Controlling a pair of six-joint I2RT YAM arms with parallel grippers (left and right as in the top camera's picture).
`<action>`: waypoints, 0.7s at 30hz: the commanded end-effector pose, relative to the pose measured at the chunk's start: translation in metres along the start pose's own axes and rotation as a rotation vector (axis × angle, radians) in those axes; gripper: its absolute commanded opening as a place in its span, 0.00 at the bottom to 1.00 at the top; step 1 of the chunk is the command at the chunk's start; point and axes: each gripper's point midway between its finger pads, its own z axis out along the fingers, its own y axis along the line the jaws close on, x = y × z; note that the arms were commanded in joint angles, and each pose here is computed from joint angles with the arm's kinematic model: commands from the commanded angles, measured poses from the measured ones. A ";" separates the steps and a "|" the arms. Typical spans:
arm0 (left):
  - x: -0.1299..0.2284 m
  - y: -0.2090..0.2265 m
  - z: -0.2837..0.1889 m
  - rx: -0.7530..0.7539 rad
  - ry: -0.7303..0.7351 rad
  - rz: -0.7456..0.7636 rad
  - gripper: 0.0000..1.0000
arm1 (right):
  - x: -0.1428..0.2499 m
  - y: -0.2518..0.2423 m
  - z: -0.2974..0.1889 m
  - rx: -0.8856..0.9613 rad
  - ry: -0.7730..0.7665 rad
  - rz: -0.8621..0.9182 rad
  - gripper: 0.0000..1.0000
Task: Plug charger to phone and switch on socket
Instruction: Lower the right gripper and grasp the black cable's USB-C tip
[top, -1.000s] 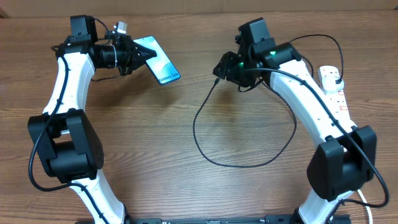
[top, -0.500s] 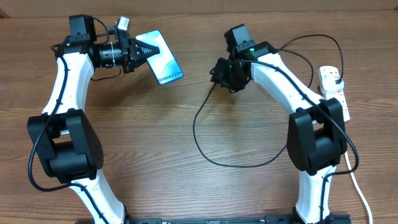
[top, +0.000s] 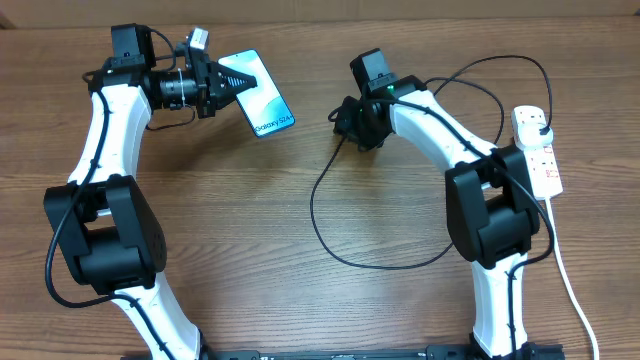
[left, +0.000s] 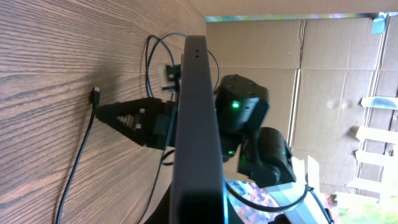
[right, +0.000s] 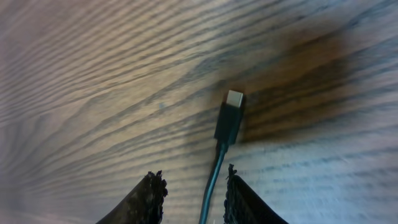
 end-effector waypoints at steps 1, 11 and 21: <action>-0.001 -0.019 -0.008 0.031 -0.008 0.048 0.04 | -0.004 0.008 0.007 -0.007 -0.017 0.014 0.34; -0.001 -0.019 -0.008 0.031 -0.007 0.048 0.04 | -0.002 -0.009 0.028 0.053 -0.013 0.046 0.25; -0.001 -0.019 -0.008 0.031 -0.007 0.045 0.04 | 0.009 -0.021 0.027 0.107 0.032 -0.135 0.04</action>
